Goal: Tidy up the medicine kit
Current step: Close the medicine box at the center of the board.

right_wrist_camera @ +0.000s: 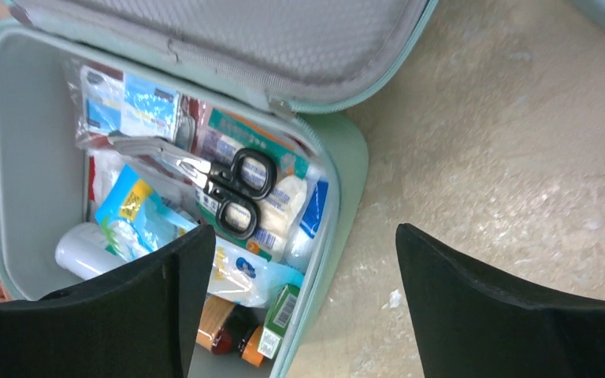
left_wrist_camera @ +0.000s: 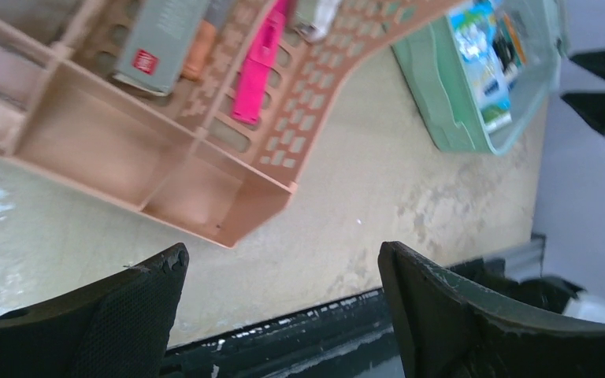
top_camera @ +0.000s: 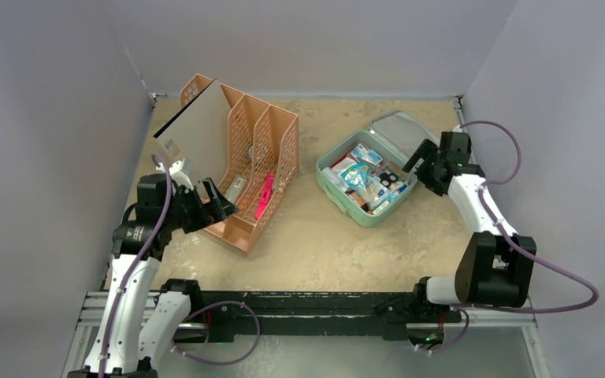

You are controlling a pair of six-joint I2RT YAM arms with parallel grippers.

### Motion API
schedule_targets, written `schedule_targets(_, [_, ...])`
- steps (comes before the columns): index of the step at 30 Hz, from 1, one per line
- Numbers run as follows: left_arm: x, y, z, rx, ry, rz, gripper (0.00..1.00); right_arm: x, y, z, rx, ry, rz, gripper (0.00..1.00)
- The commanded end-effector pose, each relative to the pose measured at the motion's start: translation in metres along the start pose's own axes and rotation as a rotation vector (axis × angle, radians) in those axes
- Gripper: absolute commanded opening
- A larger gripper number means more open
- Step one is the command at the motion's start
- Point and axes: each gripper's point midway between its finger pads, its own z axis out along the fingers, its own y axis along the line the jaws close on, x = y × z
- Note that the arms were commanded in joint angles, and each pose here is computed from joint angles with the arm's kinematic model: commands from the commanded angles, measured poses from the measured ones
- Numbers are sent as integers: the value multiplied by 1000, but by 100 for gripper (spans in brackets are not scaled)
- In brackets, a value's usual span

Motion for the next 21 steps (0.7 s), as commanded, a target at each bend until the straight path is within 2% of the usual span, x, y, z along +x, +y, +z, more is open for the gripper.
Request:
schedule_targets(1, [14, -47, -3, 311, 91, 122, 88, -37, 13, -12, -95, -93, 74, 92])
schedule_targets(5, [20, -63, -10, 420, 111, 154, 88, -49, 14, -3, -144, -113, 152, 99])
schedule_targets(11, [25, -75, -15, 511, 140, 172, 88, -64, 10, 22, -240, -126, 284, 99])
schedule_targets(16, [27, -75, -12, 513, 145, 172, 88, -71, 1, 45, -215, -130, 385, 95])
schedule_targets(21, [28, -72, -12, 502, 137, 173, 88, -73, 2, 60, -248, -135, 491, 94])
